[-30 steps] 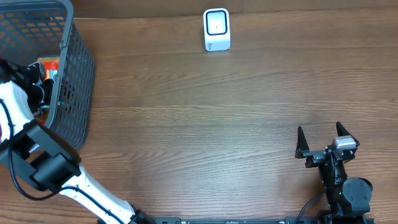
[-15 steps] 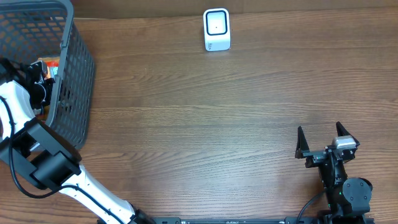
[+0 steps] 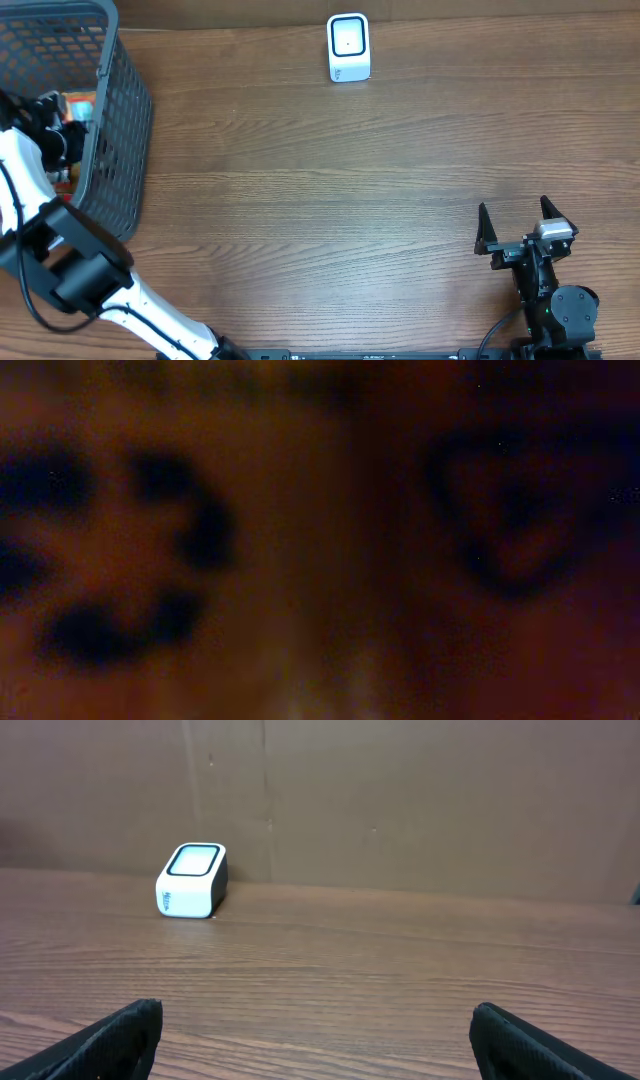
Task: Scan the item barcode
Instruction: 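Grasp the teal-and-orange snack packs in the basket with the left gripper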
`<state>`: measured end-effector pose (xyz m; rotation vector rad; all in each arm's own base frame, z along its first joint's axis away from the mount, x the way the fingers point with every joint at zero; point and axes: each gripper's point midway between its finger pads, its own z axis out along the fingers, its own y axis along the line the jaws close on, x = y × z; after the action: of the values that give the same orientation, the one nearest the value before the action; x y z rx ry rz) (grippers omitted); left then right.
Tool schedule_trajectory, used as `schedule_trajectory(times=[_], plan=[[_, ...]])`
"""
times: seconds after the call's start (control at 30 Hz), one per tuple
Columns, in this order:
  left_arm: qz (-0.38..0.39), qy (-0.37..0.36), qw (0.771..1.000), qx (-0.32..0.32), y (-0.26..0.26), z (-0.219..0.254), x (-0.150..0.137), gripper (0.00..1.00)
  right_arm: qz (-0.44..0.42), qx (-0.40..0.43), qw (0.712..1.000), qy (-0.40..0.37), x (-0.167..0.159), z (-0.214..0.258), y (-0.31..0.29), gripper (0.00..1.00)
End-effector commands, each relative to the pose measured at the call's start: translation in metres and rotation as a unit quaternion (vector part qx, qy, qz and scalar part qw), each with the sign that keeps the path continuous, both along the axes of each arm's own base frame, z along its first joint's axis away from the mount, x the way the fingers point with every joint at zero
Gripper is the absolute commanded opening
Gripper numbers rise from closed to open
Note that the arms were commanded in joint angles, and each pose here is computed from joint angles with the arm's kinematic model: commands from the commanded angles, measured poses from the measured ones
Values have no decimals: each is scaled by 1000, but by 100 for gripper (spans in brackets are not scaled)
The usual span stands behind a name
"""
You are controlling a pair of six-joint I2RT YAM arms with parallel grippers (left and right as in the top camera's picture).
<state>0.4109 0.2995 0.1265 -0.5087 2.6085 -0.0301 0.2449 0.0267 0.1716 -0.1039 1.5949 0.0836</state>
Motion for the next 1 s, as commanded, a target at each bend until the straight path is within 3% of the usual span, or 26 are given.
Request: schedule_trajectory(times=[0.0,0.23,0.3,0.37,0.47,0.57,0.77,0.97], plan=[[38,-110,990,84,-3,130,-8,38,-5,-3,1000,-1,0,-2,-2,100],[89,-210,968,104,-33,230,-37,35,-5,-2,1000,-1,0,-2,-2,100],[111,-243,960,86,-54,257,-47,29,-5,-3,1000,-1,0,-2,-2,100],[126,-266,954,62,-77,276,-55,33,-5,-3,1000,-1,0,-2,-2,100],[112,-293,948,46,-116,301,-66,35,-5,-3,1000,-1,0,-2,-2,100],[64,-316,946,34,-173,323,-80,30,-5,-3,1000,-1,0,-2,-2,100],[48,-287,957,5,-239,317,-98,27,-5,-2,1000,-1,0,-2,-2,100],[41,-177,983,-31,-287,265,-100,29,-5,-2,1000,-1,0,-2,-2,100]])
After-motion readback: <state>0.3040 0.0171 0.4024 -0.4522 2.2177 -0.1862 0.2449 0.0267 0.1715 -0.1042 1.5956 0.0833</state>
